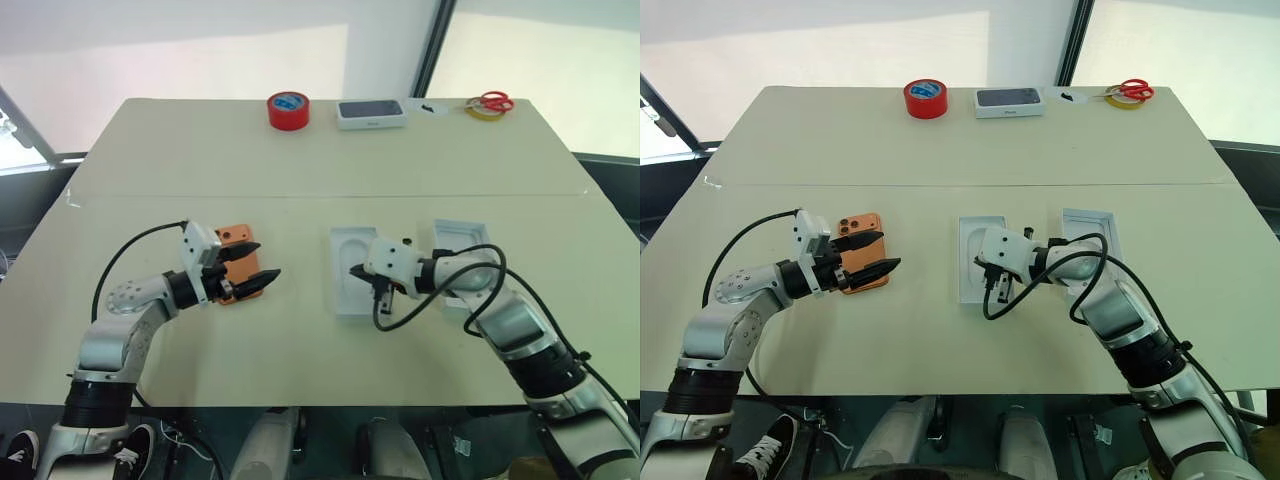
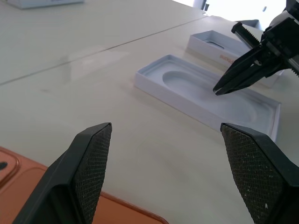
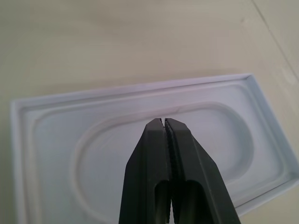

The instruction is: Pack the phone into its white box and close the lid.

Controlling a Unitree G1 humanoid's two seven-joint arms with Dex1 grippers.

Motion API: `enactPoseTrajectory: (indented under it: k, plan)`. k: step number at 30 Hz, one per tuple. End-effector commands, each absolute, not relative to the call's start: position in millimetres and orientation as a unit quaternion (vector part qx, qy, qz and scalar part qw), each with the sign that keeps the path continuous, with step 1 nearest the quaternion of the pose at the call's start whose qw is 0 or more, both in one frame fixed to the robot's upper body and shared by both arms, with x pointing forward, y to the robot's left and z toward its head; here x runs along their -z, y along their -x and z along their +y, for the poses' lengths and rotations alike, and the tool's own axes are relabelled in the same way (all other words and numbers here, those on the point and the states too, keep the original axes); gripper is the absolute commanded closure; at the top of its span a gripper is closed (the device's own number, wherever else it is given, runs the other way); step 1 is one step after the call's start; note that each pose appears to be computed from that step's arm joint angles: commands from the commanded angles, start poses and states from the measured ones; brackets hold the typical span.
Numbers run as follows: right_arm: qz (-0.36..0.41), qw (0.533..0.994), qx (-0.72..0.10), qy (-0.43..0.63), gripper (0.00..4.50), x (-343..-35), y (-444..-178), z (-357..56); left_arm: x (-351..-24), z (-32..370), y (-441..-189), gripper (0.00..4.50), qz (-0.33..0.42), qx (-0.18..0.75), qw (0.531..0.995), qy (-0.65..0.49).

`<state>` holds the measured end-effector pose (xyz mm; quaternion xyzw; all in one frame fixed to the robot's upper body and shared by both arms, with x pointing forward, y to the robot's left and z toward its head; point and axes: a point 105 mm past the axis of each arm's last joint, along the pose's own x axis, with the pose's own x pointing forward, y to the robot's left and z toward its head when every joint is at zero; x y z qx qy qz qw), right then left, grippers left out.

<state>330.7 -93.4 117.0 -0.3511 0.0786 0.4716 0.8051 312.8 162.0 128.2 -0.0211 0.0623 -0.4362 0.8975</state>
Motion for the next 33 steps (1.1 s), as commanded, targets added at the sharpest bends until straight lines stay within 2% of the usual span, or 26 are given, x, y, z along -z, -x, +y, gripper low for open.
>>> enactPoseTrajectory:
  k: [1, 5, 9, 13, 16, 21, 33]
  plan:
    - [0.036, 0.819, -0.457, 0.346, 4.4, -137, -339, -87, -148, 179, -320, 0.58, 0.054, 0.403, 0.912, 0.055]
    - [-0.038, 0.818, -0.477, 0.317, 4.4, -174, -348, -51, -153, 216, -327, 0.58, 0.106, 0.335, 0.918, 0.183]
    - [-0.056, 0.801, -0.506, 0.316, 4.4, -176, -354, -7, -133, 243, -323, 0.58, 0.159, 0.276, 0.931, 0.178]
    - [-0.054, 0.78, -0.532, 0.325, 4.4, -160, -355, 30, -125, 256, -317, 0.58, 0.187, 0.24, 0.928, 0.216]
    - [-0.051, 0.768, -0.536, 0.348, 4.4, -150, -357, 37, -126, 255, -314, 0.58, 0.195, 0.239, 0.919, 0.244]
    - [-0.011, 0.742, -0.538, 0.4, 4.4, -117, -360, 50, -104, 266, -309, 0.58, 0.246, 0.195, 0.922, 0.225]
    - [0.007, 0.72, -0.571, 0.394, 4.4, -100, -343, 60, -71, 236, -316, 0.58, 0.313, 0.222, 0.888, 0.252]
